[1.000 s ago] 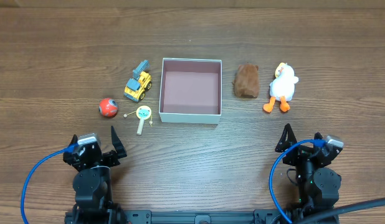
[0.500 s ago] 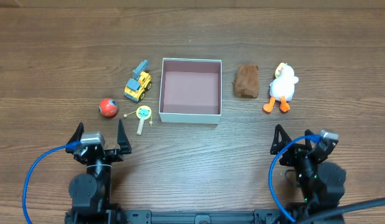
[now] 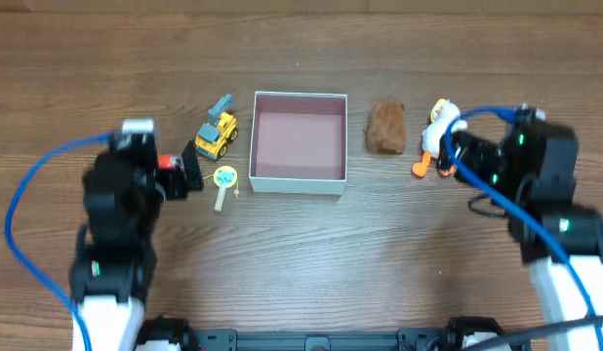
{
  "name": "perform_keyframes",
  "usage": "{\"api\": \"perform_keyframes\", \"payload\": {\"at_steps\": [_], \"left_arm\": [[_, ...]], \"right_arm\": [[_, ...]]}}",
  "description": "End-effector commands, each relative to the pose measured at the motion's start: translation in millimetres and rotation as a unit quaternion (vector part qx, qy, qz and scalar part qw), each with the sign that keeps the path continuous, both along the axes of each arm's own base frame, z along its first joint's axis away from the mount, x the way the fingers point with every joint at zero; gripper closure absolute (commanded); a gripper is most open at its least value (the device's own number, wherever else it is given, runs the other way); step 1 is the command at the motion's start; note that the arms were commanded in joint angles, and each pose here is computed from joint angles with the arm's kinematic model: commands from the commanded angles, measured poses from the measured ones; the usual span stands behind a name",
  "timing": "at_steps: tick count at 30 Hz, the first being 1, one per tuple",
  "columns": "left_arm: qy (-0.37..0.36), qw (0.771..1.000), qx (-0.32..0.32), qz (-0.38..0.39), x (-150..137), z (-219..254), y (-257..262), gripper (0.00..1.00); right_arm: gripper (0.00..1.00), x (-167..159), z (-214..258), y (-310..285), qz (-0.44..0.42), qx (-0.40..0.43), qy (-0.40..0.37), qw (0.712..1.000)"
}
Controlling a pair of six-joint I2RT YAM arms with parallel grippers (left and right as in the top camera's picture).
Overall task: Pack container
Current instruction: 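Reach right gripper to the brown plush bear and grasp it, then carry the brown bear left and release it into the box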
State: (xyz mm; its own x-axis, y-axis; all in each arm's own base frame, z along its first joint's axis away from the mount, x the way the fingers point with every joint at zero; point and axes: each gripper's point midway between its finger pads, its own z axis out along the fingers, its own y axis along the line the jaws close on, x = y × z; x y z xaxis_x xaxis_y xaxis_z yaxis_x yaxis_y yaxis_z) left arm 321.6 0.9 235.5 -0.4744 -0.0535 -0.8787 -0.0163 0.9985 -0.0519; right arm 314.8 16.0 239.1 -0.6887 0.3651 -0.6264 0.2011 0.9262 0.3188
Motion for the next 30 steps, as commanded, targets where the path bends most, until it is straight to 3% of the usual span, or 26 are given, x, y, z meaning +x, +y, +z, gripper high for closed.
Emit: {"api": "perform_keyframes", "payload": {"at_steps": [1,6,9,18,30], "left_arm": [[0.057,0.997,-0.016,-0.043,41,2,-13,0.00],[0.113,0.992,-0.028,-0.054,81,-15,-16,0.00],[0.132,0.991,-0.016,-0.034,87,-31,-8,0.00],[0.183,0.983,-0.012,-0.024,82,-60,-4,0.00],[0.206,0.977,-0.033,-0.041,73,-66,-13,0.00]], "right_arm": [[0.00,30,11,-2,0.011,-0.013,0.002,1.000],[0.00,69,-28,13,0.057,0.004,0.047,0.997],[0.00,85,-55,26,0.080,-0.001,0.067,0.995],[0.00,112,-122,71,0.114,-0.070,0.104,0.986],[0.05,124,-184,80,0.122,-0.075,0.147,0.979]]}}
